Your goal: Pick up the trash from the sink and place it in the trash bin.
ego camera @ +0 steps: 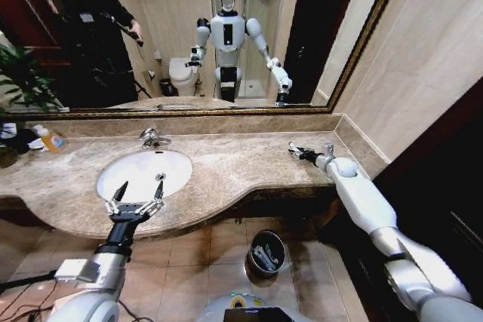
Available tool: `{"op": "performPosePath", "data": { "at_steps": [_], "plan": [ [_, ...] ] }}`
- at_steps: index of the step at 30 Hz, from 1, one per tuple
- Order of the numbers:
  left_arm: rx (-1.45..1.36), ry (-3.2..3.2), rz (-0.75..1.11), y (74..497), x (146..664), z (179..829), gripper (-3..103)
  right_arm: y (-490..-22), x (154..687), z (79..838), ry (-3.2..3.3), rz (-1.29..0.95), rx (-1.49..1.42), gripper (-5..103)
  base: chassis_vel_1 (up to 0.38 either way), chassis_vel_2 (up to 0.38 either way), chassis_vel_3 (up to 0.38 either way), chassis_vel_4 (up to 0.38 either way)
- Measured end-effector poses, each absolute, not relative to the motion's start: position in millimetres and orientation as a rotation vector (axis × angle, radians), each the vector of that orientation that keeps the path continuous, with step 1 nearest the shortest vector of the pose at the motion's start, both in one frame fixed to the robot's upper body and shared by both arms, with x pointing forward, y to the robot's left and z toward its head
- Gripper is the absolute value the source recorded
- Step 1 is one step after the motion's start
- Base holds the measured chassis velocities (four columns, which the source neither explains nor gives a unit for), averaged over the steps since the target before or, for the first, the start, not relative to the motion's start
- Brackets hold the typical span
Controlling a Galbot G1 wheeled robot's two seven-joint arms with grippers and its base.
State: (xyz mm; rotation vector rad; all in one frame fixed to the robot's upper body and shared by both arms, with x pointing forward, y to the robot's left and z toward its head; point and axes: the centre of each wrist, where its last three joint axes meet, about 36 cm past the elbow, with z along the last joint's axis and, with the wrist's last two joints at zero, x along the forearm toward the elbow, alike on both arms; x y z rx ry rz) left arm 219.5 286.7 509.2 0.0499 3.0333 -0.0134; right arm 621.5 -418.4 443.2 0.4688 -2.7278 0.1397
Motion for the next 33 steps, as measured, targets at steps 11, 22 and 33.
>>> {"op": "performPosePath", "data": {
  "at_steps": [11, 22, 33],
  "plan": [
    [0.050, 3.033, -0.013, 287, 219, 509, 100, -414, 602, 457, -2.771, 0.148, 0.435, 3, 0.000, 0.000, 0.000, 0.000],
    [0.050, 3.033, -0.013, 287, 219, 509, 100, -394, 518, 498, -2.865, 0.160, 0.473, 0, 0.000, 0.000, 0.000, 0.000],
    [0.050, 3.033, -0.013, 287, 219, 509, 100, -382, 416, 502, -2.882, 0.111, 0.611, 0, 0.000, 0.000, 0.000, 0.000]
  ]
}}
